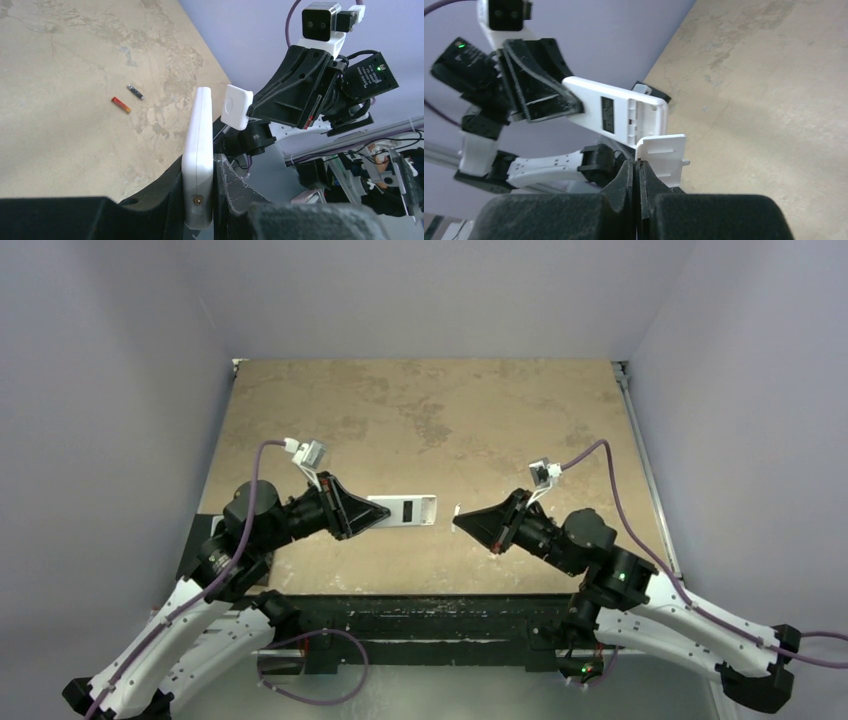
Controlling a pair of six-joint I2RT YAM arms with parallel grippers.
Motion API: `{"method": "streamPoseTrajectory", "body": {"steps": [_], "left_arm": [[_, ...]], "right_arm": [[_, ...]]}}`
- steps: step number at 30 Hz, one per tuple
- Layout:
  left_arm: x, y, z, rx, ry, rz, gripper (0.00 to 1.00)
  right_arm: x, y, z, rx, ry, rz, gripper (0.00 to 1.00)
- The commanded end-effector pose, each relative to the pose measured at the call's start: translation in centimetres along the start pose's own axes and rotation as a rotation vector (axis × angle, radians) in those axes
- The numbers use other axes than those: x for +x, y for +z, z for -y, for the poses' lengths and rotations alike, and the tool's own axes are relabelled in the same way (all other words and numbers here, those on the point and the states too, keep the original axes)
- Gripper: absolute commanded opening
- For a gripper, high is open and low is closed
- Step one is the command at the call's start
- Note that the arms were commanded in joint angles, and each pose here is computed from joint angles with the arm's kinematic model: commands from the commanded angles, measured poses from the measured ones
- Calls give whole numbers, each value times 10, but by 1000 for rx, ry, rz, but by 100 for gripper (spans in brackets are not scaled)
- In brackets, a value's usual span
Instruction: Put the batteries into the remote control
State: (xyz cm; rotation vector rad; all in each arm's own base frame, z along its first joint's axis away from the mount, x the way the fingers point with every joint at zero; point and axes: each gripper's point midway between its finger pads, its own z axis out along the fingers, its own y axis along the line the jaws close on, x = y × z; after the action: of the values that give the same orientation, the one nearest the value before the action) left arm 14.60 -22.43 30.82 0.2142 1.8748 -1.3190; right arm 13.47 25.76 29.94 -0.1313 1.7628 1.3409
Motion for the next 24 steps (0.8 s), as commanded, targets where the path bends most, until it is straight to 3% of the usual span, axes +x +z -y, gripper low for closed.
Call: {"method": "streamPoseTrajectory", "body": {"steps": [1,13,24], "left_arm": [[-19,-9,5,-35,76,58,0],[-8,-13,-15,-104,107,32,0],[13,-6,-11,-14,87,-41,0]], "right_arm": [[-13,3,20,133,-70,40,0],[-25,7,91,540,-320,10,0],[-29,24,150,653,-309,-48,0]]}}
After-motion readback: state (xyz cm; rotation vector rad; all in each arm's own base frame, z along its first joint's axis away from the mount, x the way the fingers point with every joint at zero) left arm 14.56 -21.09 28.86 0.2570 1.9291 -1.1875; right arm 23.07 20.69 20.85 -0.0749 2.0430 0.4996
